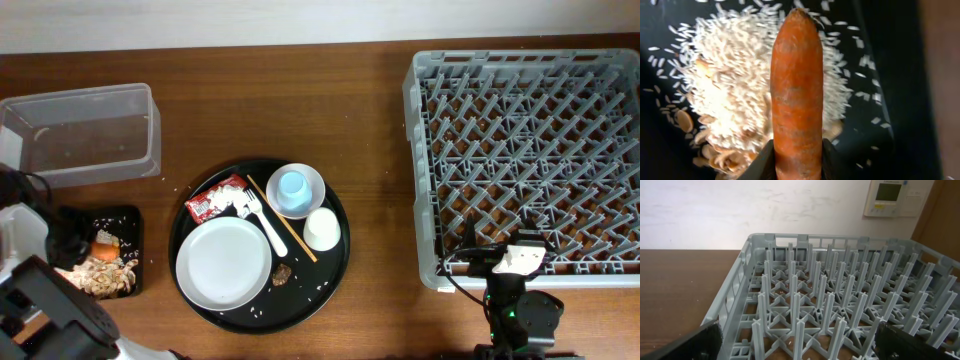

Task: Sort waste into correct bins and load items into the dishwasher rack
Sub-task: 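Carry the carrot left and drop it on the black tray, then reach the left gripper to the brown food chunk and grasp it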

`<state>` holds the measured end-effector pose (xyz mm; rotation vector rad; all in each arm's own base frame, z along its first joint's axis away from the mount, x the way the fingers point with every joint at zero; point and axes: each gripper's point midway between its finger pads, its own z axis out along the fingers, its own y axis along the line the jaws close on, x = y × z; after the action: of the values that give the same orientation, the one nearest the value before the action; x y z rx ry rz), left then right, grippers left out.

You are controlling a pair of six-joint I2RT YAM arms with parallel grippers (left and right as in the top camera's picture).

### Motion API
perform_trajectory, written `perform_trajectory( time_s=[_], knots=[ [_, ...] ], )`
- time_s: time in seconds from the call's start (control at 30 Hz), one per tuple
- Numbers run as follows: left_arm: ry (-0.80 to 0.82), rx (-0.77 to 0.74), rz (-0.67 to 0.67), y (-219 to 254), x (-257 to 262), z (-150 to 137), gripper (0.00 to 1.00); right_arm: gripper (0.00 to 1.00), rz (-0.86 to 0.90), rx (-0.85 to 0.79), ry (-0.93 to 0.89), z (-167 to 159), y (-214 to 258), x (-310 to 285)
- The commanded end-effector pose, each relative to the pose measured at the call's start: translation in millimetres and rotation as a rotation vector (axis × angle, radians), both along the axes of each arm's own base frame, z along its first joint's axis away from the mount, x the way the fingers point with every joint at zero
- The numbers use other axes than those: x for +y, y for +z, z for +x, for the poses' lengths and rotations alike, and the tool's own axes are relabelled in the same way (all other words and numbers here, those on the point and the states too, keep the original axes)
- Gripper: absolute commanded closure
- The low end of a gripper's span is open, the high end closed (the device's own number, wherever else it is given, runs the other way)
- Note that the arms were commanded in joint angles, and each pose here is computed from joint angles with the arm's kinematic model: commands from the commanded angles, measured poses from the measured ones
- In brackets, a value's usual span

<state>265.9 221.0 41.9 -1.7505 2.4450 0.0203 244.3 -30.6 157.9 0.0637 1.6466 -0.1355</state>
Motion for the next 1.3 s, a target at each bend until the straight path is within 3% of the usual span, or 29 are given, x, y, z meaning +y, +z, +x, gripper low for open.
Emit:
perform_trajectory(
  time_s=[0.0,0.1,0.17,0.37,0.5,0.63,0.77,0.9,1.0,1.13,1.27],
  knots=[
    [0.051,0.055,-0.023,-19,8,-15,0.84,0.01,0.002,0.006,-0.006,0,-3,-1],
    [0.054,0.053,-0.042,-22,7,-15,0.83,0.01,0.002,0.006,-0.005,0,-3,-1],
    [0.05,0.022,-0.077,-22,1,-9,0.75,0.01,0.002,0.006,-0.005,0,-3,-1],
    [0.018,-0.055,-0.134,-1,-3,11,0.26,0.01,0.002,0.006,-0.006,0,-3,-1],
    [0.007,-0.094,-0.179,26,-8,22,0.24,0.01,0.002,0.006,-0.005,0,-3,-1],
    [-0.086,-0.265,-0.27,79,-36,40,0.25,0.01,0.002,0.006,-0.006,0,-3,-1],
    [-0.316,-0.426,-0.319,136,-93,46,0.29,0.01,0.002,0.006,-0.005,0,-3,-1],
    [-0.671,-0.423,-0.307,164,-177,34,0.29,0.01,0.002,0.006,-0.005,0,-3,-1],
    [-0.918,-0.301,-0.354,146,-243,14,0.28,0.01,0.002,0.006,-0.006,0,-3,-1],
    [-1.203,-0.119,-0.423,78,-323,-31,0.29,0.01,0.002,0.006,-0.005,0,-3,-1],
    [-1.259,-0.066,-0.448,34,-365,-58,0.36,0.01,0.002,0.006,-0.005,0,-3,-1]
  ],
)
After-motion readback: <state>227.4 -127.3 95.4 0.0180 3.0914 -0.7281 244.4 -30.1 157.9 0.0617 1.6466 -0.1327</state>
